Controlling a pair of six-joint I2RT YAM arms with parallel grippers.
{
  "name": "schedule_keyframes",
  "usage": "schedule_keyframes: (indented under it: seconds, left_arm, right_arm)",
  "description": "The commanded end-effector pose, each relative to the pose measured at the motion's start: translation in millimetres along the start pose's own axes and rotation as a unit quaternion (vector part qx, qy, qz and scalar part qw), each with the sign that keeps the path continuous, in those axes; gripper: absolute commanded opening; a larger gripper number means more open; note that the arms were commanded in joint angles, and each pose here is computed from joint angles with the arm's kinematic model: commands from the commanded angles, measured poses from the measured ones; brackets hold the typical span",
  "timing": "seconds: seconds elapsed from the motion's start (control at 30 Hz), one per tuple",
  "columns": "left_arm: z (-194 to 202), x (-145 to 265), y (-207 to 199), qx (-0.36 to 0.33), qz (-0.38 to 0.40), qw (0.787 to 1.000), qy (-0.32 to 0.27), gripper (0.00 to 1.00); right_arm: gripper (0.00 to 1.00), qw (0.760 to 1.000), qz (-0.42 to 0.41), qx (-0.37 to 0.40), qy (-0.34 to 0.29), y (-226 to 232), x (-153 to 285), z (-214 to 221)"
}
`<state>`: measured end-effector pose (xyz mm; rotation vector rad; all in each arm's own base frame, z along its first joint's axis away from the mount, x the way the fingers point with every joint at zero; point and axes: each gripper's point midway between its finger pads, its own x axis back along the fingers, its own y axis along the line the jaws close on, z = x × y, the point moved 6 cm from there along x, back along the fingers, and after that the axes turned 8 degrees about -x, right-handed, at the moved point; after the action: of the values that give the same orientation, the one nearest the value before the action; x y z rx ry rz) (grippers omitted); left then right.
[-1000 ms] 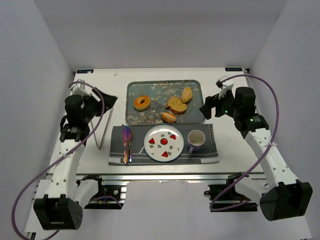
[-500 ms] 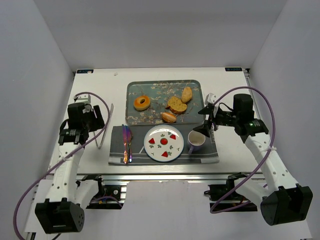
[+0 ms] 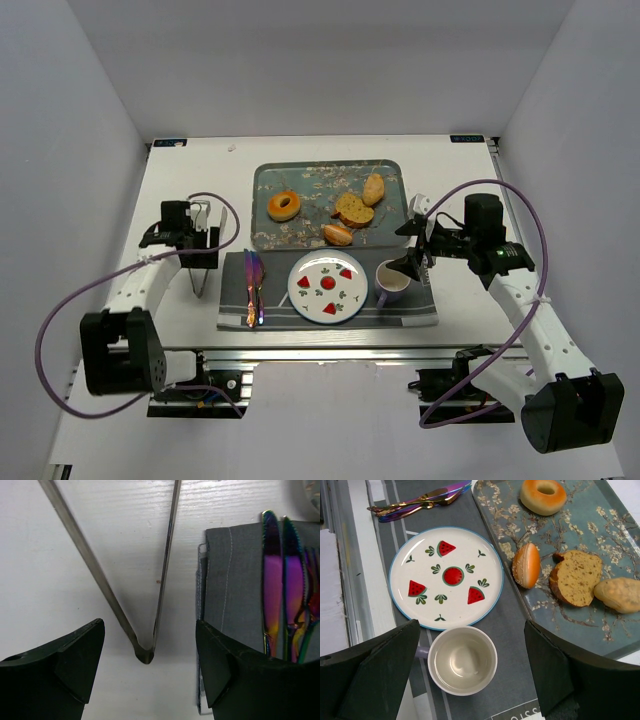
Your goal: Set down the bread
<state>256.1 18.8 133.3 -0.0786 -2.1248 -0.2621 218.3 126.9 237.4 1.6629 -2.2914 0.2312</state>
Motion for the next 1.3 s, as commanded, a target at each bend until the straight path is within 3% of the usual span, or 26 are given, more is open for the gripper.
schedule_keyframes:
  seconds: [0.0, 0.37, 0.63, 0.73, 0.87, 1.27]
  left_arm:
    - [-9, -13, 4, -0.014, -0.002, 1.000, -0.005, 0.83]
    - [3, -53, 10, 0.004, 0.003, 0.999, 0.046, 0.83]
    - [-24, -29, 11, 0.003, 0.026, 1.000, -0.008, 0.83]
    - [-27, -18, 16, 0.010, 0.000, 1.000, -0.022, 0.83]
    - [-11, -17, 25, 0.024, -0.050, 0.998, 0.003, 0.83]
    - [6, -47, 34, 0.043, -0.033, 0.996, 0.070, 0.84]
  right_arm:
    - [0.90, 1.000, 0.011, 0.003, -0.005, -1, 1, -2]
    - [0.89, 1.000, 0.029, -0.007, 0.003, -8, 1, -1]
    - [0.89, 1.000, 0.027, -0.014, 0.005, -14, -2, -3]
    - [0.89, 0.999, 0.028, -0.015, 0.005, -16, -2, -4]
    - [0.89, 0.999, 0.030, -0.014, 0.006, -16, -2, -3]
    - [0.89, 0.999, 0.034, -0.012, 0.006, -14, 0, -4]
